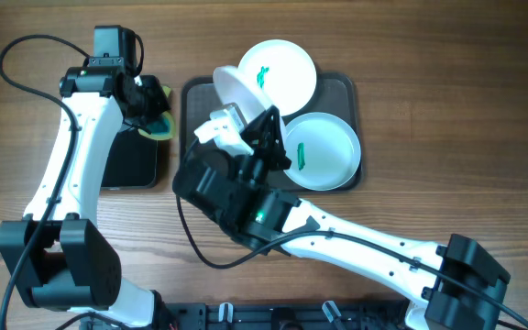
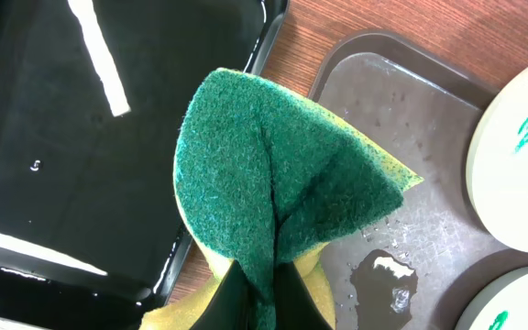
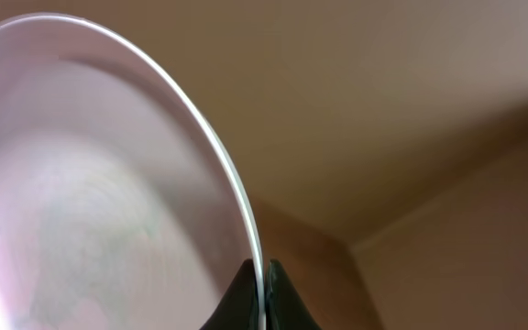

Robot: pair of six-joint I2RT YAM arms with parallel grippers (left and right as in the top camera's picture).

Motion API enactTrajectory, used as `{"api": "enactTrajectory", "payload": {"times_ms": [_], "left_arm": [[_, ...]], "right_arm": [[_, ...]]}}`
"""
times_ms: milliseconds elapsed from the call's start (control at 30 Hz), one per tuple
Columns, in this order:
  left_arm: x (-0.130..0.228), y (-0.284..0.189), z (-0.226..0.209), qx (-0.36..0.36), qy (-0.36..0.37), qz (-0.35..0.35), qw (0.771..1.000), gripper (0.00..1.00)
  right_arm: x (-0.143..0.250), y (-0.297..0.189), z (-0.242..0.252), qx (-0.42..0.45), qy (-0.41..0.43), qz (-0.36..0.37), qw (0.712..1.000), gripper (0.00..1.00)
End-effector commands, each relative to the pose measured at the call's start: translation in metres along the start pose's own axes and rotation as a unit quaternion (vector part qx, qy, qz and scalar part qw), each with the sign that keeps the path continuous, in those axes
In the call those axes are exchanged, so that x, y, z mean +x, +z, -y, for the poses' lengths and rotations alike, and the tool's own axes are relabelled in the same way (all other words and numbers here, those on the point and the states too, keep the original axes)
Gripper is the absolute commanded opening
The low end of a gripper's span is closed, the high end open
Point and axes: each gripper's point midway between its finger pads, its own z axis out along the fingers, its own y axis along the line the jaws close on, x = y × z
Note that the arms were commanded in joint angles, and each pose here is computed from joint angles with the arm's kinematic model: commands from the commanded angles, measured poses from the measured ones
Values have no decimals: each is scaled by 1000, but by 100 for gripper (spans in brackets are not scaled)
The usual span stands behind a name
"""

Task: Clean dirty plates on tray and stack at the side
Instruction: 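Grasp the cleaned lower-left plate with the right gripper and lift it, then place the plate on the table right of the tray, release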

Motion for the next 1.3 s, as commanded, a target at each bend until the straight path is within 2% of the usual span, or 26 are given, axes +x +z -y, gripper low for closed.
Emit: {"api": "enactTrajectory", "payload": {"times_ms": [0,100,200,333,433,533,800,967,1100,1267], "left_arm": [[-2,0,-4,-6,6,5,1000,4],[-4,0,-3,-5,6,7,1000,4],[-4,0,-3,-4,6,7,1000,4],[-3,0,-2,-3,6,6,1000,4],[-3,0,-2,-3,6,6,1000,4],[-3,0,-2,-3,6,7,1000,4],[-4,0,-2,-3,6,7,1000,4],[-4,0,-2,-3,6,7,1000,4],[-3,0,-2,-3,6,7,1000,4],[-3,0,-2,-3,6,6,1000,4]], "right_arm": [[21,0,-40,-133,100,-43,985,4],[44,6,-69,-235,169,-125,949,4],[51,11,-87,-335,217,-186,898,4],[54,33,-71,-417,292,-242,826,4],[64,57,-41,-436,358,-279,778,4],[91,85,-5,-412,408,-320,749,4],[227,146,85,-199,452,-445,747,4],[290,157,105,-133,483,-474,724,4],[342,157,117,-79,519,-496,691,4],[385,154,130,-33,551,-501,666,4]]}}
